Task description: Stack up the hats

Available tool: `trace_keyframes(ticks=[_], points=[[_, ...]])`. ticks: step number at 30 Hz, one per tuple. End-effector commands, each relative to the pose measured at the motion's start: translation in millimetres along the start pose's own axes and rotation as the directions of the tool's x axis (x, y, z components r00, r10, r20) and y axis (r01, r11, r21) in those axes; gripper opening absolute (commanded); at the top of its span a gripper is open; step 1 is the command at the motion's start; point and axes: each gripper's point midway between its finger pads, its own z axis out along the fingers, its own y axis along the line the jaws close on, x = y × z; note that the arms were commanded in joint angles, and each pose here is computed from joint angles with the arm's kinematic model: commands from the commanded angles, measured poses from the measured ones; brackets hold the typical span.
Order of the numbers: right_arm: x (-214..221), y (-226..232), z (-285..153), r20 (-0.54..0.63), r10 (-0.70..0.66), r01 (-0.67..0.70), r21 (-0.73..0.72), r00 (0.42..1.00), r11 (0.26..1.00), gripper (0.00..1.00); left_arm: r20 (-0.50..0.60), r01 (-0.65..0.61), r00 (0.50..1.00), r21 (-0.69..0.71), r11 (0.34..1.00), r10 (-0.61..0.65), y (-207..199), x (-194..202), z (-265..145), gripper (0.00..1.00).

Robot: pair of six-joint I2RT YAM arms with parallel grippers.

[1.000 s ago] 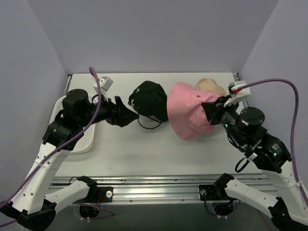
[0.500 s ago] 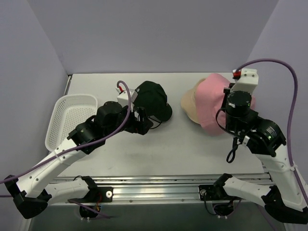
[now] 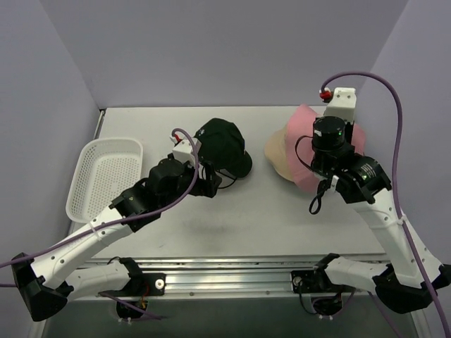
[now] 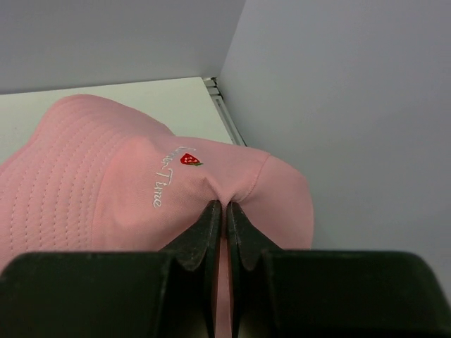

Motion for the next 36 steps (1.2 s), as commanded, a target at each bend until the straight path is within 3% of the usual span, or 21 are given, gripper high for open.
trace_keyframes(ticks=[1, 7, 11, 16, 29, 36], points=[[6, 2, 18, -0.019, -0.024, 0.025, 0.06, 1.0, 0.998, 0.0, 0.161, -0.015, 0.987, -0.004, 1.0, 0.015, -1, -41, -11, 0.94], [12, -18, 27, -0.055, -0.035, 0.043, 0.14, 0.998, 0.989, 0.0, 0.251, 0.0, 0.968, -0.057, 0.998, 0.014, 21, -40, -25, 0.94], [5, -6, 40, -0.034, -0.048, 0.05, 0.087, 0.998, 0.995, 0.0, 0.326, 0.01, 0.945, -0.044, 0.999, 0.005, 27, -43, -39, 0.94], [10, 13, 61, -0.049, -0.106, 0.109, 0.057, 0.993, 0.992, 0.0, 0.284, -0.037, 0.958, 0.02, 0.999, 0.03, 13, -35, -33, 0.94], [-7, 68, 118, -0.072, -0.304, 0.302, -0.025, 0.95, 0.953, 0.0, 0.261, -0.036, 0.964, -0.024, 0.999, 0.041, 22, -27, -32, 0.94], [26, 109, 135, -0.113, -0.423, 0.407, -0.139, 0.899, 0.903, 0.0, 0.267, -0.034, 0.963, -0.029, 0.999, 0.041, 24, -27, -33, 0.94]])
